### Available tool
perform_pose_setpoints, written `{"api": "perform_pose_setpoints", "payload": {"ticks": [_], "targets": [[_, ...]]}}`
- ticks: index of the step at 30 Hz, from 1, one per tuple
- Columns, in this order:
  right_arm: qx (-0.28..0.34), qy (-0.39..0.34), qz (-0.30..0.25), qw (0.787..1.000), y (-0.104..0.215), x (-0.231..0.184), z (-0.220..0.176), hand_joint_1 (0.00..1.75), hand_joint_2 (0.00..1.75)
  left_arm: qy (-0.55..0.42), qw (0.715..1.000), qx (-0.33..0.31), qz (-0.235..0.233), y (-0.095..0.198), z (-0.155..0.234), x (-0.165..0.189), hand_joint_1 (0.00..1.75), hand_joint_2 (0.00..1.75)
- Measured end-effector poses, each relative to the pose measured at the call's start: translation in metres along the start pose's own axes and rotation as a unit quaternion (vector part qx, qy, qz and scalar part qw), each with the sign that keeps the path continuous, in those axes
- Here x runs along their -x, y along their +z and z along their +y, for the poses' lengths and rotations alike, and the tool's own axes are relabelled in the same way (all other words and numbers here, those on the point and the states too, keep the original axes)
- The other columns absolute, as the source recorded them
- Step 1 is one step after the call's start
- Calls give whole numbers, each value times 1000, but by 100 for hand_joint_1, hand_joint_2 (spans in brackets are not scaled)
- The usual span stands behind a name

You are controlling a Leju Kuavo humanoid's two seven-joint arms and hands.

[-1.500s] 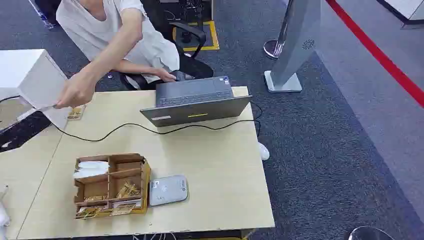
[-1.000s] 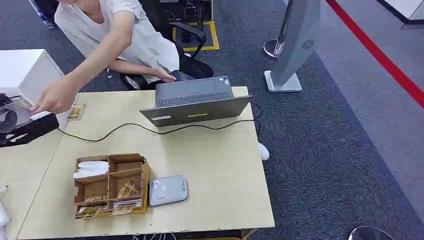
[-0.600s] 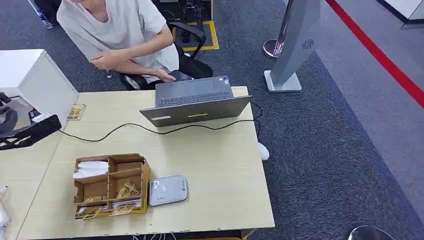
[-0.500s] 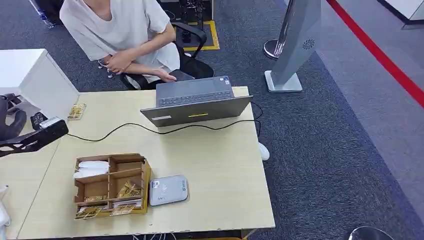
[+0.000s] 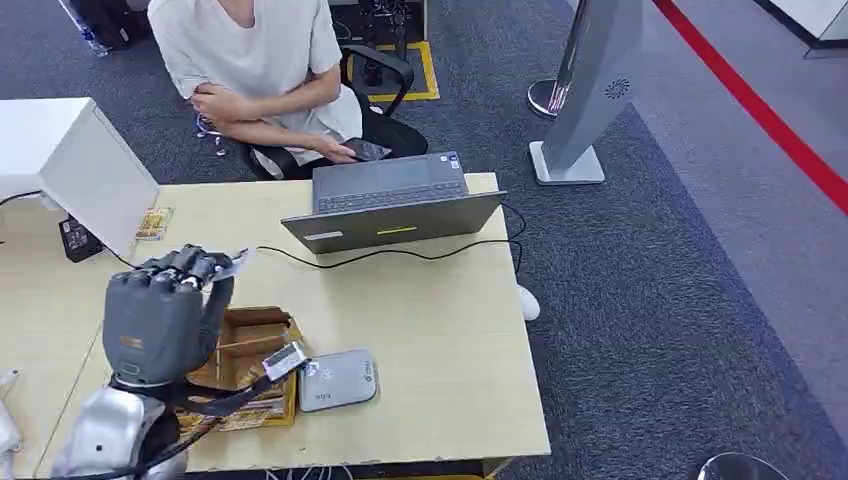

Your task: Pass the card to the sensor for recognition and then transmit it.

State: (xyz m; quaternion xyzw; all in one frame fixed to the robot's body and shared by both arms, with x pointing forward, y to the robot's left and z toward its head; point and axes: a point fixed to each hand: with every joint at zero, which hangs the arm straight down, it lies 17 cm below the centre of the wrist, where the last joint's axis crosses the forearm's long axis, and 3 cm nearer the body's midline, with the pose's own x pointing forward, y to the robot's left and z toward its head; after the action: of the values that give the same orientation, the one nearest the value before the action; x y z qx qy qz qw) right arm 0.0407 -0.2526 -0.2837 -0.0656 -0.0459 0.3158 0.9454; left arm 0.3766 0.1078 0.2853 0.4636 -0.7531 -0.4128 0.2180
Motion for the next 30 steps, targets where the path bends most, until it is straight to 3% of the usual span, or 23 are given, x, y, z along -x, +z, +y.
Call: {"api": "perform_pose_setpoints", "payload": {"ticks": [18, 21, 24, 30], "targets": [[0, 12, 5, 1000, 0, 1, 1, 0, 0, 59, 998, 7, -10, 1, -10, -44, 175, 175], [0, 13, 7, 1000, 1, 0, 2, 0, 0, 74, 993, 91, -1, 12, -51, -48, 175, 175], [0, 17, 8, 1000, 1, 0, 2, 0, 0, 86, 975, 204, 16, 41, -107, -49, 175, 175], [0, 30, 7, 1000, 1, 0, 1, 0, 0, 97, 955, 280, 28, 80, -162, -50, 175, 175]]}}
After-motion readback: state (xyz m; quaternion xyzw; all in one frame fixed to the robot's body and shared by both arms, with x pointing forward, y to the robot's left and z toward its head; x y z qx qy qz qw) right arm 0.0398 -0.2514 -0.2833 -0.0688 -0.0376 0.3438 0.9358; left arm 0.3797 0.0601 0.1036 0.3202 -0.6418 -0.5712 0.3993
